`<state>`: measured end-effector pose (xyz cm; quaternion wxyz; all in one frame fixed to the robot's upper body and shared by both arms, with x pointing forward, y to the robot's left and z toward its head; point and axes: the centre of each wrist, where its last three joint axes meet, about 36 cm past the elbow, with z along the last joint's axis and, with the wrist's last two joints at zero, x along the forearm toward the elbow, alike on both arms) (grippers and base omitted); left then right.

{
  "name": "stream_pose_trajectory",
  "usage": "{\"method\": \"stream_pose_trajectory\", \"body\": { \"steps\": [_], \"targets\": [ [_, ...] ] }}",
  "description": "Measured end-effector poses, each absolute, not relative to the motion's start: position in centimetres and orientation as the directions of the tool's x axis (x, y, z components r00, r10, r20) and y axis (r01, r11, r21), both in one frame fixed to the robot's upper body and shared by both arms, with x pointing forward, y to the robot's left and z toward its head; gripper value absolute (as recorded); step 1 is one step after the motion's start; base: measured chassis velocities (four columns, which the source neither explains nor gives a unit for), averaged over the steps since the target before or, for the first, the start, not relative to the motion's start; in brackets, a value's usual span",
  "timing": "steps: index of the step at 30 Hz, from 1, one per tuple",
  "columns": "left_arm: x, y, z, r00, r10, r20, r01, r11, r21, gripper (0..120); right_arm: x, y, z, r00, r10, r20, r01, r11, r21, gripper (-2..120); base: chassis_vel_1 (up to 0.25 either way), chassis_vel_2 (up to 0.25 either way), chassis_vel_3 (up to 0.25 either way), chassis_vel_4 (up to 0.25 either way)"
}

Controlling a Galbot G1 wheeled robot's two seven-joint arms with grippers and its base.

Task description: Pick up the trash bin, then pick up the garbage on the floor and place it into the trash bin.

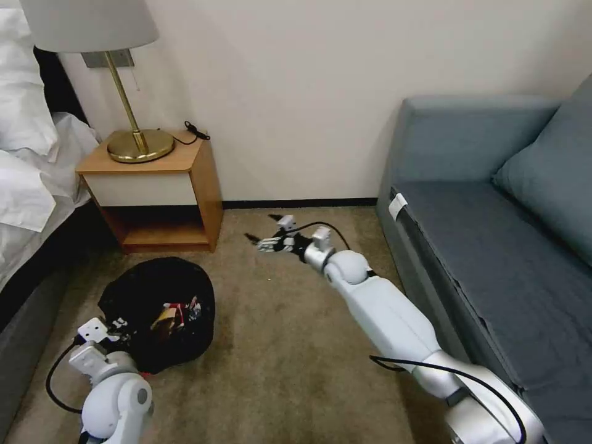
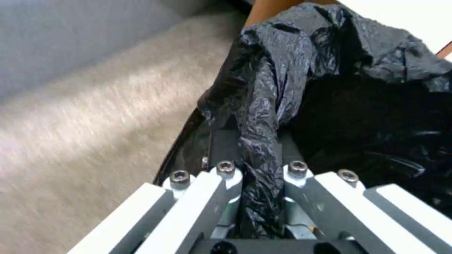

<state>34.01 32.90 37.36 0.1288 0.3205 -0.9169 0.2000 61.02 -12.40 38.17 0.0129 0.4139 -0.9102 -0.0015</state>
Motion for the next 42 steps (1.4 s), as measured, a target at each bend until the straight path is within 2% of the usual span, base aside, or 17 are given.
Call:
{"method": "stream_pose_trajectory", "body": {
  "steps": [3, 13, 14, 15, 16, 20, 22, 23, 26, 27, 29, 31, 35, 38, 39, 42],
  "targets": [
    [34.3, 33.5, 37.8, -0.762, -0.513, 0.395, -0.642, 0.677, -0.360, 4, 60.6, -14.2, 37.8, -0.695, -0.719, 0.008, -0.718, 0.694, 0.047, 100, 0.000, 0.000, 0.000, 0.000],
    [34.6, 34.7, 37.6, -0.739, -0.530, 0.416, -0.669, 0.650, -0.360, 4, 59.5, -16.2, 36.7, -0.733, -0.680, 0.000, -0.678, 0.731, 0.080, 100, 0.000, 0.000, 0.000, 0.000],
    [34.7, 34.9, 37.5, -0.728, -0.538, 0.426, -0.681, 0.642, -0.352, 18, 59.2, -16.5, 36.4, -0.739, -0.673, 0.001, -0.671, 0.737, 0.086, 100, 0.000, 0.000, 0.000, 0.000],
    [34.8, 35.1, 37.4, -0.722, -0.541, 0.431, -0.686, 0.640, -0.346, 22, 59.0, -16.7, 36.2, -0.743, -0.669, 0.001, -0.666, 0.740, 0.090, 100, 0.000, 0.000, 0.000, 0.000],
    [34.8, 35.1, 37.4, -0.722, -0.541, 0.431, -0.686, 0.640, -0.346, 22, 59.0, -16.7, 36.2, -0.743, -0.669, 0.001, -0.666, 0.740, 0.090, 100, 0.000, 0.000, 0.000, 0.000],
    [34.9, 35.5, 37.0, -0.706, -0.552, 0.443, -0.700, 0.637, -0.322, 39, 57.8, -17.2, 35.4, -0.745, -0.667, 0.002, -0.664, 0.741, 0.102, 100, 0.000, 0.000, 0.000, 0.000],
    [34.7, 36.0, 37.3, -0.702, -0.570, 0.427, -0.703, 0.650, -0.288, 48, 57.1, -17.5, 35.0, -0.755, -0.655, 0.000, -0.651, 0.750, 0.111, 100, 0.000, 0.000, 0.000, 0.000],
    [34.7, 36.0, 37.3, -0.702, -0.570, 0.427, -0.703, 0.650, -0.288, 48, 57.1, -17.5, 35.0, -0.755, -0.655, 0.000, -0.651, 0.750, 0.111, 100, 0.000, 0.000, 0.000, 0.000],
    [34.2, 36.2, 38.0, -0.707, -0.593, 0.385, -0.697, 0.678, -0.235, 61, 56.3, -17.8, 35.0, -0.772, -0.636, -0.016, -0.633, 0.766, 0.114, 100, 0.000, 0.000, 0.000, 0.000],
    [34.2, 36.2, 38.0, -0.707, -0.593, 0.385, -0.697, 0.678, -0.235, 61, 56.3, -17.8, 35.0, -0.772, -0.636, -0.016, -0.633, 0.766, 0.114, 100, 0.000, 0.000, 0.000, 0.000],
    [33.3, 36.3, 38.4, -0.723, -0.614, 0.317, -0.676, 0.722, -0.146, 73, 56.0, -18.0, 35.1, -0.802, -0.597, -0.026, -0.596, 0.795, 0.113, 100, 0.000, 0.000, 0.000, 0.000],
    [33.0, 36.4, 38.5, -0.730, -0.619, 0.290, -0.668, 0.735, -0.112, 74, 56.0, -18.0, 35.1, -0.813, -0.581, -0.027, -0.580, 0.807, 0.115, 100, 0.000, 0.000, 0.000, 0.000],
    [31.8, 37.0, 39.0, -0.791, -0.600, 0.122, -0.598, 0.800, 0.058, 95, 55.4, -17.4, 35.6, -0.884, -0.466, -0.032, -0.464, 0.870, 0.164, 100, 0.000, 0.000, 0.000, 0.000],
    [31.6, 37.1, 39.1, -0.814, -0.578, 0.062, -0.571, 0.815, 0.096, 98, 55.1, -17.3, 35.6, -0.895, -0.444, -0.029, -0.442, 0.880, 0.176, 100, 0.000, 0.000, 0.000, 0.000],
    [31.5, 37.1, 39.0, -0.854, -0.520, -0.035, -0.518, 0.838, 0.170, 100, 54.4, -17.2, 35.5, -0.907, -0.421, -0.013, -0.415, 0.888, 0.201, 100, 0.000, 0.000, 0.000, 0.000],
    [31.5, 36.5, 39.1, -0.895, -0.437, -0.092, -0.446, 0.864, 0.233, 100, 53.3, -17.0, 35.2, -0.913, -0.407, 0.015, -0.392, 0.889, 0.237, 100, 0.000, 0.000, 0.000, 0.000]
  ]
}}
